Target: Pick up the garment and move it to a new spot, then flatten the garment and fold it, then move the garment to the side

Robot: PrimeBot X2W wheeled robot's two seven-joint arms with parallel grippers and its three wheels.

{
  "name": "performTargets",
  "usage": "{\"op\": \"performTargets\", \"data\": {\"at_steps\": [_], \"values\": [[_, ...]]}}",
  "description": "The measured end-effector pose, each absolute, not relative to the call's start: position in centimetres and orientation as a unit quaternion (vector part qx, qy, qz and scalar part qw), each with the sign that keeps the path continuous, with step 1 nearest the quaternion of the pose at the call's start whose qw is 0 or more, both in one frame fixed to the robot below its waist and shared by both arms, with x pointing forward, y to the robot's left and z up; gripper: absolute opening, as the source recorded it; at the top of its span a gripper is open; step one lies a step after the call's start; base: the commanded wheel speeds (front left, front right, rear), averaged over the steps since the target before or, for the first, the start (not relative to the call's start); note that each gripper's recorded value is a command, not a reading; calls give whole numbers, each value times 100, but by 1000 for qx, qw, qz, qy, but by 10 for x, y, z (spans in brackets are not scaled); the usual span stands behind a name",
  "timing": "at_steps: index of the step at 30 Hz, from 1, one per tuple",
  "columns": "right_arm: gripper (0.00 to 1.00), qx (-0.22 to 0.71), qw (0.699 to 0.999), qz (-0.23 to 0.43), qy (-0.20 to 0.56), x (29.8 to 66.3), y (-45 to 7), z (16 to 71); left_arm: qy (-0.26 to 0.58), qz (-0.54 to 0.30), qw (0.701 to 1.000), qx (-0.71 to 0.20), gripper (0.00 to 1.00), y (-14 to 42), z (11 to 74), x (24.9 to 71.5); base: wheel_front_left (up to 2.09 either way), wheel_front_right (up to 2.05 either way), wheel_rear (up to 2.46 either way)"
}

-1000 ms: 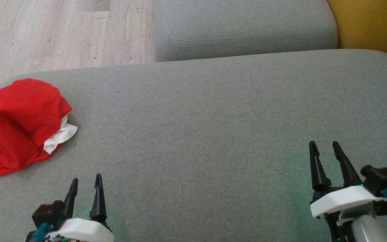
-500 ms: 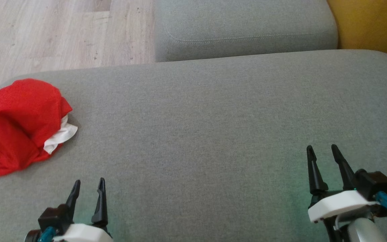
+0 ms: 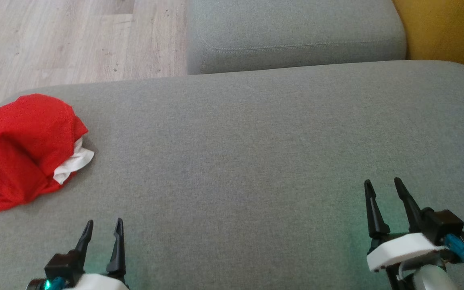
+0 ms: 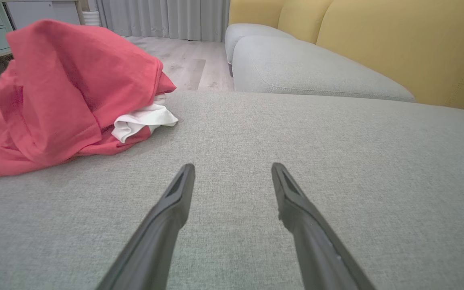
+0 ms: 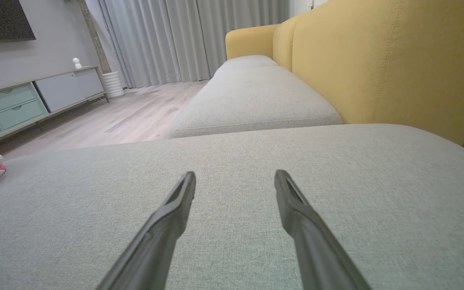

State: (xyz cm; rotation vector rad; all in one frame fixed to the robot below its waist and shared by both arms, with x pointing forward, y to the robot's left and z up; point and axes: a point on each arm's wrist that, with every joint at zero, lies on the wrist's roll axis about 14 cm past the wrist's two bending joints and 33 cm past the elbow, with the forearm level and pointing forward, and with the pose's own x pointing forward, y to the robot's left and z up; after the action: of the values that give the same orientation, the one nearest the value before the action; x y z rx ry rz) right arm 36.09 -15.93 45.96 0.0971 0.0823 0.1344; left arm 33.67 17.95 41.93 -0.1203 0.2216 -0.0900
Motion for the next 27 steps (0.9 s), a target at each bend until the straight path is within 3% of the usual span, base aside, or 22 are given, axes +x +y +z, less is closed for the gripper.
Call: {"op": "performTargets", "data": {"at_steps": [27], "values": [[100, 66, 994, 70, 53, 363, -156, 453, 121, -29, 989, -83, 100, 185, 412, 329, 0, 0, 0]]}}
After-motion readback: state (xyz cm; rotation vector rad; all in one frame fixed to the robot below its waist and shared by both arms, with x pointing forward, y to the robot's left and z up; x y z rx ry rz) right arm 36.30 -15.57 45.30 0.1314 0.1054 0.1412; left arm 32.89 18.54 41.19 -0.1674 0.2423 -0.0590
